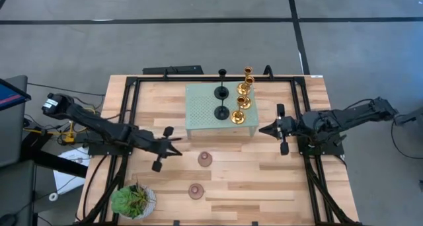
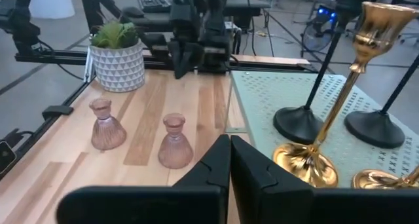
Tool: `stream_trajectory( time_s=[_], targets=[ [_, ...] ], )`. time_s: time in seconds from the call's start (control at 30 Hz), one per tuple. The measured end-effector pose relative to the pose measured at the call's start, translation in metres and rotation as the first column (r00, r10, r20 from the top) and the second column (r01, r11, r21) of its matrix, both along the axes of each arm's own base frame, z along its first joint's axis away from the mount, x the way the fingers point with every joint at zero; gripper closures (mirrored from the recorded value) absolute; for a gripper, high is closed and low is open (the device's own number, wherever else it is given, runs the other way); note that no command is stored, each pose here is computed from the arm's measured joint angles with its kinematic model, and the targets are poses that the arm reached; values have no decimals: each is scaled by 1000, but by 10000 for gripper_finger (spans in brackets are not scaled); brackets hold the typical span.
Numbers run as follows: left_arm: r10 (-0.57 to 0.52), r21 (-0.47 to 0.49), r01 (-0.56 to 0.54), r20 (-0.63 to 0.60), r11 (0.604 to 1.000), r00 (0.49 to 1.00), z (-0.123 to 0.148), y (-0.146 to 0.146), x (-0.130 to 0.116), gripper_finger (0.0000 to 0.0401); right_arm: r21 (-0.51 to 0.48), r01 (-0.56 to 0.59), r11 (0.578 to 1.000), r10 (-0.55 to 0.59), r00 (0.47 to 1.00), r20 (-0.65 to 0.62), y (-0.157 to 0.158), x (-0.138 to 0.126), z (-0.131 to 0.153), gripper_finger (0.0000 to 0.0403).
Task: Pick & Place candle stick holders
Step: Put the top pink glass candle holder on the shelf
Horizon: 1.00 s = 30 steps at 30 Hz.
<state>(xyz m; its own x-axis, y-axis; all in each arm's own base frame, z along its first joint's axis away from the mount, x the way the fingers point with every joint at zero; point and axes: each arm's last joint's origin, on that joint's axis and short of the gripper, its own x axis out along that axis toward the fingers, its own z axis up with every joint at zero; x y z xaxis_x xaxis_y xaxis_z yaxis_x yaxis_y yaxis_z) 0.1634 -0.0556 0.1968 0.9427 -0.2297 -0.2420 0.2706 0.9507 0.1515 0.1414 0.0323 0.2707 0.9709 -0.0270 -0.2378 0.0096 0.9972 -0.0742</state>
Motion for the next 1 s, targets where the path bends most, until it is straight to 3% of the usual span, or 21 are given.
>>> stream_trajectory(
  time_s=[0.2,0.4,0.63,1.0],
  targets=[
    [-33,-23,37,166,999,986,-32,3,-11,397,-2,13,1000,-13,1000,6,0,0,0,401],
    [-58,-18,61,141,998,988,-43,0,-6,395,6,13,1000,-13,999,33,0,1,3,402],
    [-46,-37,55,206,998,978,-40,-5,11,393,4,12,1000,-12,999,33,0,1,3,402],
    [-94,-11,95,97,995,991,-52,-19,45,397,-4,12,1000,-12,1000,6,0,0,1,402]
  ],
)
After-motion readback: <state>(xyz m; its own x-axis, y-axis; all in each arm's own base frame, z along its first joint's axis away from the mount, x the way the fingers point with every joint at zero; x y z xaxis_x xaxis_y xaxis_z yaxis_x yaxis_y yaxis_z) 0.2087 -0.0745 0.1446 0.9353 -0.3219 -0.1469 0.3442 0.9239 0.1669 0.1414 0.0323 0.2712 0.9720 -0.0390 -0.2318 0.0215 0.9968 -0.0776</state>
